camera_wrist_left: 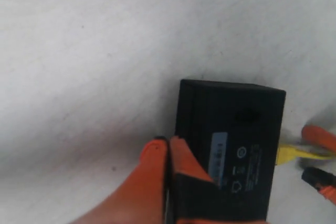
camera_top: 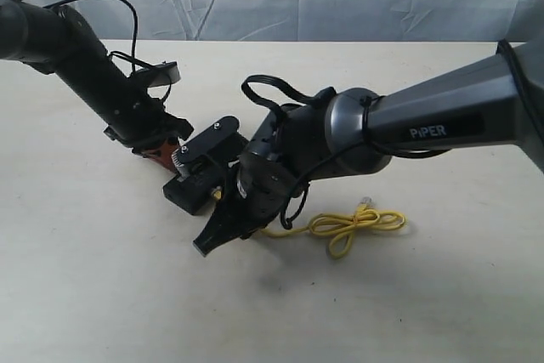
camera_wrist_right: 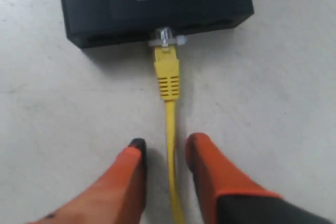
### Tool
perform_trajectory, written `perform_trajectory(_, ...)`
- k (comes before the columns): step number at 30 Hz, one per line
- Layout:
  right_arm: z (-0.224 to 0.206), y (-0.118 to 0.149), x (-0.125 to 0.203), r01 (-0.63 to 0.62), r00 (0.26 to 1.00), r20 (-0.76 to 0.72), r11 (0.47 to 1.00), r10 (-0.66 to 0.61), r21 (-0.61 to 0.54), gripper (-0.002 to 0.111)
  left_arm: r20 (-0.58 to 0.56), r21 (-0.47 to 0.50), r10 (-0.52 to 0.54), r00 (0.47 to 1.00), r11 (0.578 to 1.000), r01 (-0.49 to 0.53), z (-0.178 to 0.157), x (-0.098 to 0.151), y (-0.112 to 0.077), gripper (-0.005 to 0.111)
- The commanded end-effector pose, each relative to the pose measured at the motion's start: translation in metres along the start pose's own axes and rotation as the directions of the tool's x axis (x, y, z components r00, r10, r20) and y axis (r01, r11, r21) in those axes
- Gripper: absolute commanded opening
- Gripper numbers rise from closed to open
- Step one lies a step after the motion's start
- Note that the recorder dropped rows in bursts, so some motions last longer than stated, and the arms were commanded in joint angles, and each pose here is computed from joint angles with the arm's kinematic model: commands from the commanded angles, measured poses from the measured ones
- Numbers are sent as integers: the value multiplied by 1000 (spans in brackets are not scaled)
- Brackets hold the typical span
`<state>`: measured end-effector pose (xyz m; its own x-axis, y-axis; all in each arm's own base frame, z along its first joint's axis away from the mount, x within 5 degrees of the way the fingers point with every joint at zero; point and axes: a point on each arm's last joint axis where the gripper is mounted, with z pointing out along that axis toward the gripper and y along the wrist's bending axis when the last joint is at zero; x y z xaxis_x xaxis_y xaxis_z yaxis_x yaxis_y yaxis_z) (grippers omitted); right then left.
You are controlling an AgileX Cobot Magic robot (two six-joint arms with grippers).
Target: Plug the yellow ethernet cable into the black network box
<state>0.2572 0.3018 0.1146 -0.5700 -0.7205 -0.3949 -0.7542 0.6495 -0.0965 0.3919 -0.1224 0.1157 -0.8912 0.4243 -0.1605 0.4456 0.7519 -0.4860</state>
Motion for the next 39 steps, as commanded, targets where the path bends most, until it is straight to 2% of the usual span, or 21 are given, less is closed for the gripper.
perform_trajectory(1, -14, -3, -1, -70, 997, -24, 998, 70, -5, 48, 71, -131, -4, 997, 991, 13, -19, -5, 9, 0)
perform_trajectory(2, -30, -9, -5, -151, 989, -8, 988, 151, -26, 45, 113, -206, 12, 994, 978, 12, -41, -6, 6, 0)
perform_trajectory(3, -37, -15, -6, -192, 981, -6, 981, 192, -33, 42, 131, -239, 21, 991, 971, 11, -53, -6, 3, 0)
perform_trajectory(4, -60, -30, -8, -286, 958, 3, 957, 286, -48, 29, 179, -318, 46, 983, 948, 14, -84, -3, -5, 0)
perform_trajectory(6, -95, -57, 1, -406, 911, 48, 912, 409, -66, -2, 313, -382, 76, 947, 923, 52, -133, 14, -22, 0)
perform_trajectory(7, -117, -75, 19, -466, 879, 83, 883, 470, -59, 0, 423, -416, 99, 901, 904, 96, -163, 35, -34, 0)
perform_trajectory(8, -125, -81, 28, -486, 866, 99, 872, 489, -55, 0, 467, -434, 112, 877, 894, 116, -173, 45, -38, 0)
perform_trajectory(10, -155, -96, 64, -549, 816, 186, 834, 547, -46, 0, 609, -496, 191, 770, 849, 182, -202, 86, -58, 0)
perform_trajectory(11, -177, -99, 89, -574, 773, 292, 817, 563, -56, 0, 681, -532, 264, 683, 820, 212, -213, 117, -77, 0)
perform_trajectory(12, -192, -96, 107, -581, 738, 375, 811, 561, -69, 0, 728, -535, 299, 617, 810, 239, -217, 139, -89, 0)
perform_trajectory(15, -224, -87, 133, -546, 658, 566, 832, 497, -95, 0, 803, -512, 337, 491, 812, 280, -222, 182, -112, 0)
perform_trajectory(17, -242, -77, 157, -517, 591, 673, 849, 445, -107, 0, 822, -515, 372, 431, 808, 284, -218, 212, -125, 0)
perform_trajectory(20, -258, -69, 175, -509, 560, 708, 853, 430, -115, 0, 824, -518, 389, 411, 812, 270, -212, 235, -134, 0)
perform_trajectory(22, -278, -63, 187, -494, 496, 770, 860, 402, -130, 0, 826, -521, 407, 390, 815, 254, -211, 250, -143, 0)
perform_trajectory(26, -299, -58, 197, -471, 397, 843, 869, 363, -152, 0, 832, -528, 437, 341, 811, 251, -216, 261, -152, 0)
perform_trajectory(31, -313, -53, 207, -456, 330, 883, 875, 334, -161, 0, 835, -532, 452, 314, 809, 251, -219, 266, -157, 0)
perform_trajectory(34, -320, -56, 216, -512, 274, 905, 846, 325, -149, 0, 834, -534, 453, 316, 807, 251, -219, 266, -156, 0)
perform_trajectory(39, -332, -63, 233, -672, 178, 950, 737, 257, -73, 0, 833, -534, 453, 317, 807, 251, -219, 266, -156, 0)
